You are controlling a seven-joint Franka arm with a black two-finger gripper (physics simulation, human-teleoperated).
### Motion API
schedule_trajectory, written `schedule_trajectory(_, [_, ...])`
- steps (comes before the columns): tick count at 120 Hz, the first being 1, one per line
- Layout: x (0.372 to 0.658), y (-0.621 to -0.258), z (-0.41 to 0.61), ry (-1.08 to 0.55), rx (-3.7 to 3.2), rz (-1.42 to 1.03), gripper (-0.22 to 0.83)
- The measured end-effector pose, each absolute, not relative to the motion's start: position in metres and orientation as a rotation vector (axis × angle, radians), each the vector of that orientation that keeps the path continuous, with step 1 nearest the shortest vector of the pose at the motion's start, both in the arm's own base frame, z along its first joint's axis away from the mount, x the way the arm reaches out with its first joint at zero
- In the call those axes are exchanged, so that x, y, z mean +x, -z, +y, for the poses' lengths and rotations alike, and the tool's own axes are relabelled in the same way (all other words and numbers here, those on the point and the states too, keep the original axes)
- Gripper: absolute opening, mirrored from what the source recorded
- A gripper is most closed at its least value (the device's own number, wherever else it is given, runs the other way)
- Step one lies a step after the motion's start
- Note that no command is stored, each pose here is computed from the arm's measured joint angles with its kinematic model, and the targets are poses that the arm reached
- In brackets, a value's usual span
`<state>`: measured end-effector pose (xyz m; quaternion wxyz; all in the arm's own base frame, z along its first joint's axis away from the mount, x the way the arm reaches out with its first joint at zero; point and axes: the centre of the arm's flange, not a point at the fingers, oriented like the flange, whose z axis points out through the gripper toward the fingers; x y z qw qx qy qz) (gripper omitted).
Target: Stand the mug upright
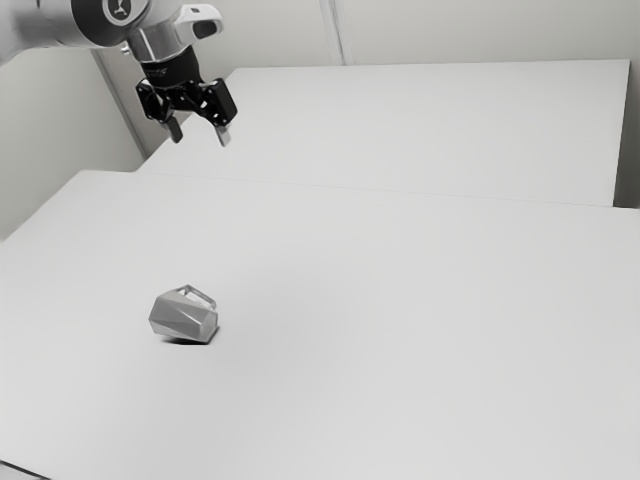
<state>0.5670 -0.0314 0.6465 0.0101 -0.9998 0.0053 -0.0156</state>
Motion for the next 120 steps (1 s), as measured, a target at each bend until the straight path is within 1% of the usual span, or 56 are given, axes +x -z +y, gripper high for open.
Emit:
schedule_trajectory(26, [0.564,-0.648,-0.030,0.049,-3.123,0.014,0.62])
schedule_trajectory(38, [0.557,-0.648,-0.028,0.040,-3.122,0.011,0.62])
schedule_trajectory(66, [0.539,-0.628,-0.027,-0.023,-3.121,0.005,0.62])
schedule_trajectory(82, [0.533,-0.605,-0.018,-0.102,-3.161,-0.033,0.62])
schedule_trajectory(98, [0.522,-0.578,0.021,-0.177,-3.218,-0.138,0.62])
schedule_trajectory(108, [0.516,-0.563,0.048,-0.194,-3.256,-0.183,0.62])
schedule_trajectory(120, [0.511,-0.545,0.068,-0.201,-3.311,-0.171,0.62])
